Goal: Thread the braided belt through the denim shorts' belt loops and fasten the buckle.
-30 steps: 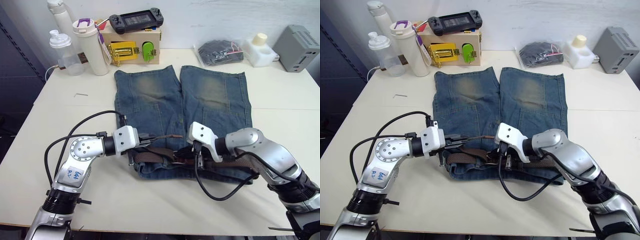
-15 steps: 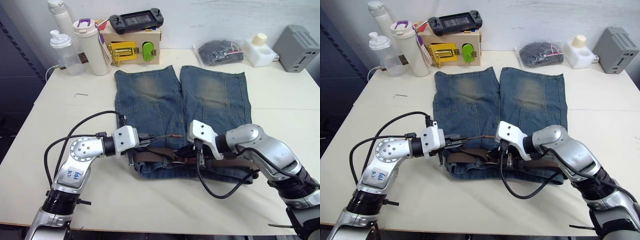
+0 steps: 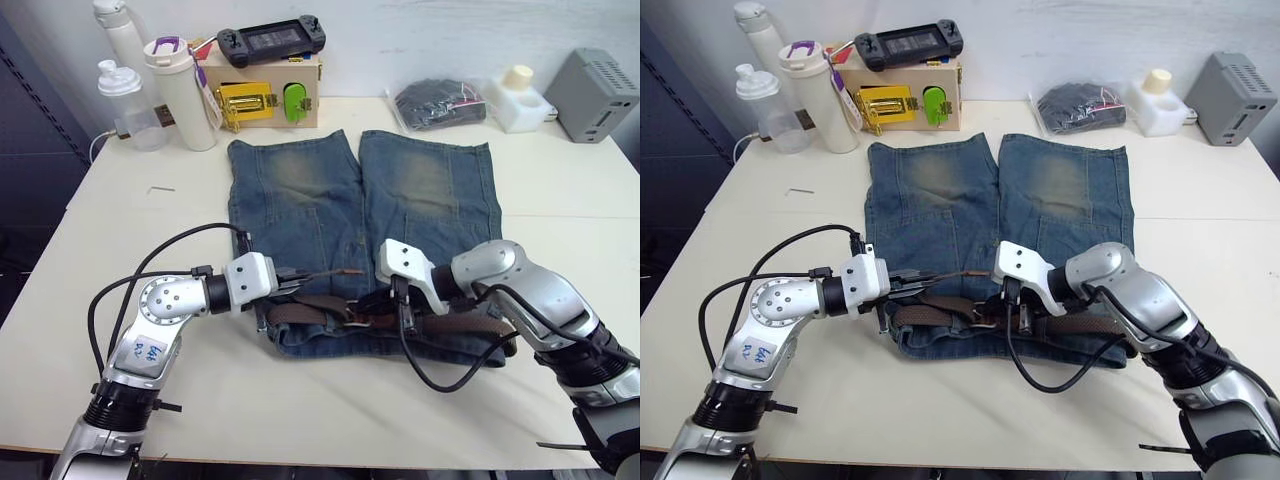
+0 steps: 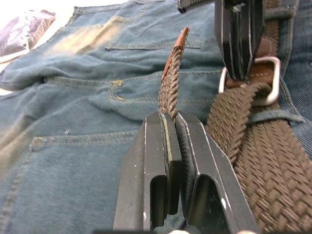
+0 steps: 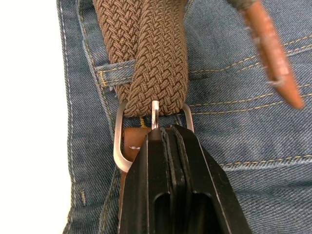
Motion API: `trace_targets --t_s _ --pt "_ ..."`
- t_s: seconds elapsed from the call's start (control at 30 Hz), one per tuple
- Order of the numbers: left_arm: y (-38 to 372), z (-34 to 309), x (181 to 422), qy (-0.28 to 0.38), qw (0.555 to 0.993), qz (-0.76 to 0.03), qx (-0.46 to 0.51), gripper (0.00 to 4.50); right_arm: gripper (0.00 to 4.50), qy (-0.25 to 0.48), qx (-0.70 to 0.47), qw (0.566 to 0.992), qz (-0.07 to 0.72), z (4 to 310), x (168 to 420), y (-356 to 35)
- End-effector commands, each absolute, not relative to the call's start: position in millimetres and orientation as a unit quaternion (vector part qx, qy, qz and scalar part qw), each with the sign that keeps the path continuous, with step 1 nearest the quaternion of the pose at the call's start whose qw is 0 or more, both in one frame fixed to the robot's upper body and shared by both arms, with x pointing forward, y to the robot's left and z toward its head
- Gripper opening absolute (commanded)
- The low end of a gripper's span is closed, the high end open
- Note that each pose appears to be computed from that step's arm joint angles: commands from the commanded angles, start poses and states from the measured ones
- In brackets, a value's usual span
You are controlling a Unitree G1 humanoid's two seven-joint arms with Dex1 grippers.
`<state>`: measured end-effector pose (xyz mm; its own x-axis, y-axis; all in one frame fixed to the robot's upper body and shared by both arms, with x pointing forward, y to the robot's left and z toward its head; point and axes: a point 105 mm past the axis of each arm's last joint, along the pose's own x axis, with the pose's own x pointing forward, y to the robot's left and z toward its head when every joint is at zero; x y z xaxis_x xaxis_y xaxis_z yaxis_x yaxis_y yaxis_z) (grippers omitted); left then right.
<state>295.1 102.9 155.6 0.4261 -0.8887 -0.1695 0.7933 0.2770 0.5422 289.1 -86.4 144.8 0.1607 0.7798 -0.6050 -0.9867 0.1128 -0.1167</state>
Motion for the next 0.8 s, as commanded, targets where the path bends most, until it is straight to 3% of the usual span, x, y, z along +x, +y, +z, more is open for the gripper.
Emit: trace_targets --t_s 0.03,0.67,0.8 --pt "102 167 290 -0.109 0.791 -0.525 0.295 0.00 0.08 0.195 -0.274 0.709 0.620 144 289 -82" --pt "100 169 292 -0.116 0.791 -0.522 0.297 0.00 0.08 0.214 -0.343 0.648 0.645 117 279 -64" --pt "98 172 294 -0.121 0.791 -0.520 0.298 0.00 0.08 0.244 -0.370 0.614 0.653 99 273 -67"
